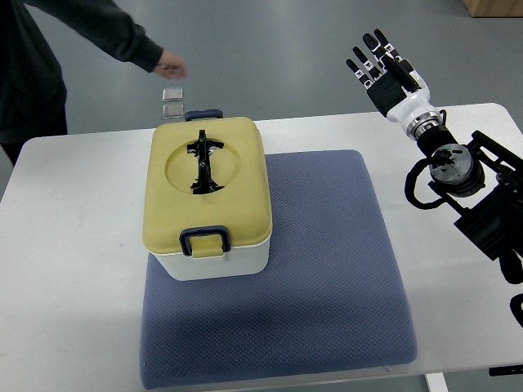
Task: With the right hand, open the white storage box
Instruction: 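Move the right hand over the yellow lid of the white box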
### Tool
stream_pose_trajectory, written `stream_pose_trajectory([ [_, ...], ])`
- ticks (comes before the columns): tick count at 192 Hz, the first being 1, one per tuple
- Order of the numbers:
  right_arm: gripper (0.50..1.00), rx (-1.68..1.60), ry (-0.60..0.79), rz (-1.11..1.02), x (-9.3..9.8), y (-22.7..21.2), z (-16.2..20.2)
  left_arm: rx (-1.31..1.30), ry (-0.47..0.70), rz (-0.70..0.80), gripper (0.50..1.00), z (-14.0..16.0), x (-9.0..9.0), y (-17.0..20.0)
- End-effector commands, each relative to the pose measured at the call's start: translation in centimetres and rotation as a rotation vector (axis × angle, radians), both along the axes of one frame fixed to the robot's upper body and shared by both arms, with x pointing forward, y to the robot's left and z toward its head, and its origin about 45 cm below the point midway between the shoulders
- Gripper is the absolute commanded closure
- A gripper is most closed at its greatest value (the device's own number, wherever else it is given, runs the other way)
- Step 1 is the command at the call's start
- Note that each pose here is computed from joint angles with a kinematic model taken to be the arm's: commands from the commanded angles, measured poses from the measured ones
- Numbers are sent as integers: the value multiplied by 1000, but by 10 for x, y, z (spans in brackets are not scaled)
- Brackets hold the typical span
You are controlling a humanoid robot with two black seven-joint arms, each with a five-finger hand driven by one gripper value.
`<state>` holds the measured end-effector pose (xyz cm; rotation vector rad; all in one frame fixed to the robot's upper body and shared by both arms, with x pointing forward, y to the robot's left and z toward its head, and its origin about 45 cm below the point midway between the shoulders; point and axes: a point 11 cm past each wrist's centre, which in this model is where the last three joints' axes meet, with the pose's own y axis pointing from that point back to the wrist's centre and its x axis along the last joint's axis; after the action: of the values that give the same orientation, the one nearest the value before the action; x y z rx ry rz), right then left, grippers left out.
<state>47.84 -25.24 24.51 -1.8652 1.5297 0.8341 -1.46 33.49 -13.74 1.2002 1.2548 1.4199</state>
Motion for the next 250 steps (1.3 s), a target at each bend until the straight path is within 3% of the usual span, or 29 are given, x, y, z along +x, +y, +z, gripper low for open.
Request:
stream_pose_trajectory([
  [1, 548, -1, 0, 0, 0, 0, 0, 2, 1, -3, 500, 0, 0, 1],
  [64, 548, -17, -8, 3, 2, -3, 6, 5, 1, 0, 500, 0, 0, 1],
  [118, 548, -482, -184, 158, 26, 9, 85, -1, 0, -2, 500, 0, 0, -1],
  [149, 548, -1065, -395, 365, 30, 54, 133, -10, -1, -5, 500, 0, 0, -3],
  [181, 548, -1593, -647, 519, 20, 95, 153, -10, -1, -5, 500, 0, 1, -4],
  [214, 548, -1938, -1103, 674, -18, 143, 168, -12, -2, -4, 500, 0, 1, -4],
  [250, 550, -2057, -1459, 777, -53, 179, 151, -14, -2, -4, 500, 0, 1, -4],
])
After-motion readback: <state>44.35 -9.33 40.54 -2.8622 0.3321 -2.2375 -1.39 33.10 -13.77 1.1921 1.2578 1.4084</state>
